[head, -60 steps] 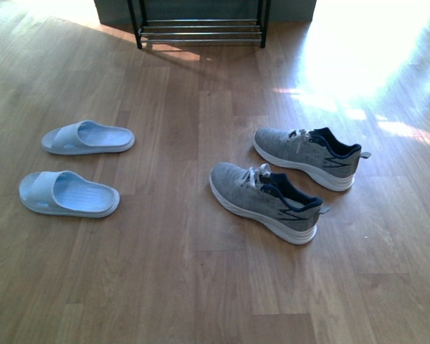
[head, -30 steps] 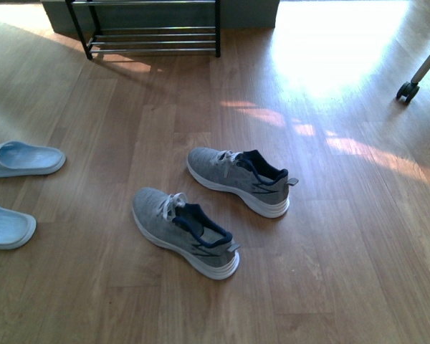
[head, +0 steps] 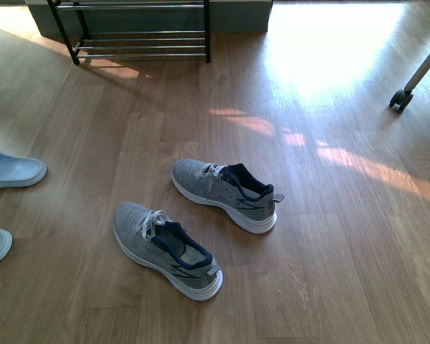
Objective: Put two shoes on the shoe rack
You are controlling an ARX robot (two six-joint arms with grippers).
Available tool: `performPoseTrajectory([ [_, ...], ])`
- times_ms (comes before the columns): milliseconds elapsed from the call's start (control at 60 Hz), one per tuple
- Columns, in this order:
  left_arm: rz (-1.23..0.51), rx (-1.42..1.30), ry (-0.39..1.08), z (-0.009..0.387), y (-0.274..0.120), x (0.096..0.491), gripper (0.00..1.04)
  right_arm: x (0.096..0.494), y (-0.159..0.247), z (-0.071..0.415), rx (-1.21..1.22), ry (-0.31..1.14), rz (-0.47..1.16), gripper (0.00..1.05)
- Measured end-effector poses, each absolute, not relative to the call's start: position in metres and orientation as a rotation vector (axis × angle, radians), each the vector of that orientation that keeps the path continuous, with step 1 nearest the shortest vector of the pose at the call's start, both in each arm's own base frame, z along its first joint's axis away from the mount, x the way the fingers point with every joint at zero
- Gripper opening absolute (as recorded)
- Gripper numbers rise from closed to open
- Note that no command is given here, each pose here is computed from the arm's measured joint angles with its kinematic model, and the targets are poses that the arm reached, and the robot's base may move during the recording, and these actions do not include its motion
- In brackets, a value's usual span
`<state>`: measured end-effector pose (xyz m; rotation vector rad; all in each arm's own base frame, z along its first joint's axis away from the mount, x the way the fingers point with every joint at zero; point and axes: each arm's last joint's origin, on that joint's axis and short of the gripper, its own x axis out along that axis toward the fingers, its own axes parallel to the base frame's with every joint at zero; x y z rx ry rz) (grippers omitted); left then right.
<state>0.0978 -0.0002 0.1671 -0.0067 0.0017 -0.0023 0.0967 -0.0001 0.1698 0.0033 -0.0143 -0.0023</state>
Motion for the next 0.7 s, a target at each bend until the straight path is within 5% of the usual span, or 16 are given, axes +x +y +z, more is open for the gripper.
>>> performPoseTrajectory([
  [83, 0.033, -0.033, 0.029, 0.166, 0.0, 0.098, 0.95, 0.097, 0.0, 0.17, 0.003, -0.014, -0.002, 0.96],
  [150, 0.254, -0.148, 0.223, 0.165, -0.002, 0.101, 0.95, 0.097, 0.0, 0.17, 0.003, -0.014, -0.003, 0.96],
  [267, 0.468, -0.386, 0.318, 0.165, -0.002, 0.124, 0.95, 0.097, 0.0, 0.17, 0.003, -0.014, 0.0, 0.96],
  [483, 0.429, -0.733, 0.445, 0.151, -0.016, 0.21, 0.95, 0.097, 0.0, 0.17, 0.003, -0.014, 0.0, 0.96],
  [700, 0.458, -0.864, 0.83, 0.057, -0.029, 0.278, 0.95, 0.097, 0.0, 0.17, 0.003, -0.015, 0.0, 0.96],
])
